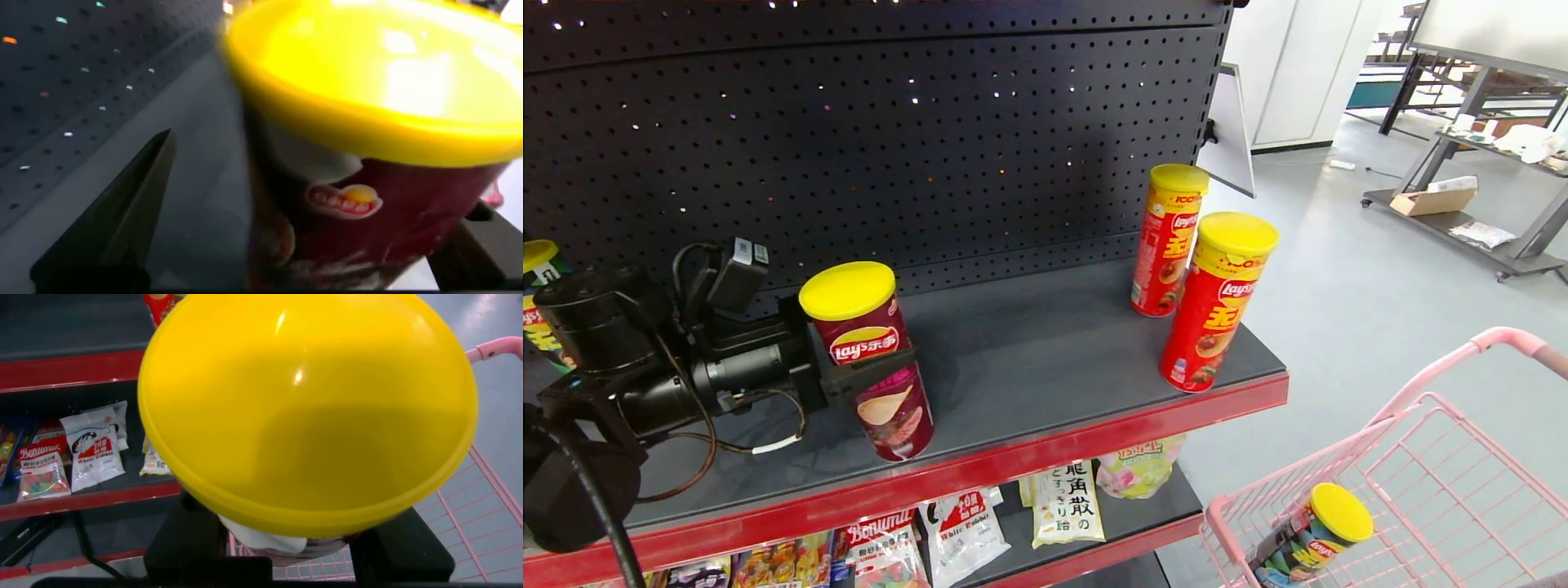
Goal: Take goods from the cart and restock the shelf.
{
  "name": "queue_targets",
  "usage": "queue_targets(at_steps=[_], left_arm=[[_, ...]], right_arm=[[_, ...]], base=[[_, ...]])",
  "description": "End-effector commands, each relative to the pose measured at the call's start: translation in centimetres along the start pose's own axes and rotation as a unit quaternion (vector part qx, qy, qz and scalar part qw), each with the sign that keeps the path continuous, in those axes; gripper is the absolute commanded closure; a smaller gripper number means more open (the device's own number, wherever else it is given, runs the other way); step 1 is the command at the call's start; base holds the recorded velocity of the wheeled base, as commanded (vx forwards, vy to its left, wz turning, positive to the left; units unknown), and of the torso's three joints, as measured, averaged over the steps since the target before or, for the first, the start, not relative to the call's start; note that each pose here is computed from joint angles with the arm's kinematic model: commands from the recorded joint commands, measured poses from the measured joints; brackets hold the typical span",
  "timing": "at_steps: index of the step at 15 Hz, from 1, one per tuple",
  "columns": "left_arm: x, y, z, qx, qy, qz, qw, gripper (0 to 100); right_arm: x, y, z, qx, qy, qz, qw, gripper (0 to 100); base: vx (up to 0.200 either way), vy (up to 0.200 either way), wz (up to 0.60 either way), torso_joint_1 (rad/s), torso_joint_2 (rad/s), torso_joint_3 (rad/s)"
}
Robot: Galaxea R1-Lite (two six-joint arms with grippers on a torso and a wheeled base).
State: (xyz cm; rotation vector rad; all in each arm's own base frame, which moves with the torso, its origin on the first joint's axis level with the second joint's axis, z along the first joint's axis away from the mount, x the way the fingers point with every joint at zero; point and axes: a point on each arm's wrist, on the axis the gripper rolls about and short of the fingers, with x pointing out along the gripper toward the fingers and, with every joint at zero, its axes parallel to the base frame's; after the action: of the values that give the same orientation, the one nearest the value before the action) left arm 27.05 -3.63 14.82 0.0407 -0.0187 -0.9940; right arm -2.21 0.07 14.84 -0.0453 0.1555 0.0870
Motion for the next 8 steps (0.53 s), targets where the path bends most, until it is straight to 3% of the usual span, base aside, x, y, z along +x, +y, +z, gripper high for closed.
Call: queue_targets(at_steps=[1,4,8], left_arm=[[-1.2,-0.1,0.9,0.002,-0.012,0.014,0.9998,0],[-2.8,-2.1,2.0,-0.009,-0.025,0.008,0.9996,0],[-4.6,-4.2,1.4,-0.021,-0.015,0.002,0.9997,0]], right_arm=[[0.1,0.0,0.0,-0.001,0.003,0.001,1.000,100],[0.1,0.0,0.0,-0.001,0.003,0.001,1.000,100],[0.1,0.0,0.0,-0.001,0.004,0.001,1.000,100]], base=[[0.000,0.000,0.00,0.000,0.00,0.000],[0.000,0.000,0.00,0.000,0.00,0.000],[0.000,0.000,0.00,0.000,0.00,0.000]])
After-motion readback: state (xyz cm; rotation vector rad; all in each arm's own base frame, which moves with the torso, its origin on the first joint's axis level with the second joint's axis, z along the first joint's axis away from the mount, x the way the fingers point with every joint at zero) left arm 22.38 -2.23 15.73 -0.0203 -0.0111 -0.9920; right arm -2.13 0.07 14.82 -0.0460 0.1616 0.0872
